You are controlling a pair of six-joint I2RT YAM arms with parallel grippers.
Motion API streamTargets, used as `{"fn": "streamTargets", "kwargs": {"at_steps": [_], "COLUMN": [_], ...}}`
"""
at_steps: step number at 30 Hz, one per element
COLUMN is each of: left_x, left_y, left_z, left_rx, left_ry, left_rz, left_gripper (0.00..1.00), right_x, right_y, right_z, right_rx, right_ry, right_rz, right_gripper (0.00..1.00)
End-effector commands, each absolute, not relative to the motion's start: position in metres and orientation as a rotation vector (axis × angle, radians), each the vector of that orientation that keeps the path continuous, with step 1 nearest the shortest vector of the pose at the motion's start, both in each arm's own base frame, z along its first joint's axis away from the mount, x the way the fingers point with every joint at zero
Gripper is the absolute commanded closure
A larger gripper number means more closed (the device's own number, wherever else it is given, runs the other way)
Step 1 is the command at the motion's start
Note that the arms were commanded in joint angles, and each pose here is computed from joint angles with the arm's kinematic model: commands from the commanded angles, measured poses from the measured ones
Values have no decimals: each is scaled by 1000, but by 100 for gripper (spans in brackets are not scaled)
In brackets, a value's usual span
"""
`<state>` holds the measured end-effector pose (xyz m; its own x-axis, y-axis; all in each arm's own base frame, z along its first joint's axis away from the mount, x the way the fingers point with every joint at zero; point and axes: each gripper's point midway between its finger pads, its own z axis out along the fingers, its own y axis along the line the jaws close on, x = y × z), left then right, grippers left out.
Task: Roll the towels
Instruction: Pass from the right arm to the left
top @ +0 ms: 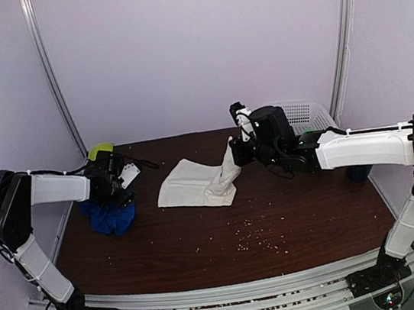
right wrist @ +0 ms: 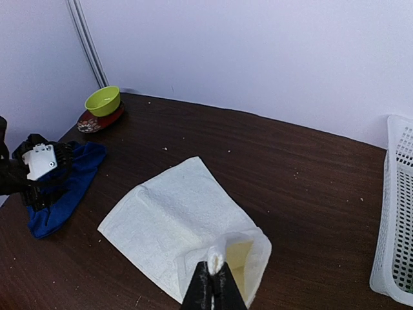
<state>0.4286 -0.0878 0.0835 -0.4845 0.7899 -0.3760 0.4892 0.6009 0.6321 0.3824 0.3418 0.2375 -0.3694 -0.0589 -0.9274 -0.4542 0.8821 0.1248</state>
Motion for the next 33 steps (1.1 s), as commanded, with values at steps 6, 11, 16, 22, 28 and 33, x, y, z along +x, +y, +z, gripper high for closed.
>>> {"fn": "streamTargets", "kwargs": {"at_steps": [6,11,16,22,28,33], "left_x": [437,432,437,442,384,328], "left_y": [-31,-7,3,-62,-154,-204], "left_z": [59,53,62,153,244,267], "left_rx": [872,837,782,878,1183,1385], "left_ry": [2211,2229,2219,2061,1709,1496], "left_rz": [917,1004,1006,529,-19,-267], "left_gripper": [17,21,22,2,2,2], "right_x": [367,360,344,306,272,236], "right_y": [319,313,314,367,416,447], "right_z": [275,282,307,316,297,282], "right_rx": [-309,-312,-355,-653,-977,-1231], "right_ry": [1849,1843,1778,1710,1639,1550], "right_rz": [412,377,388,599,752,882], "right_gripper": [100,100,100,100,100,100]}}
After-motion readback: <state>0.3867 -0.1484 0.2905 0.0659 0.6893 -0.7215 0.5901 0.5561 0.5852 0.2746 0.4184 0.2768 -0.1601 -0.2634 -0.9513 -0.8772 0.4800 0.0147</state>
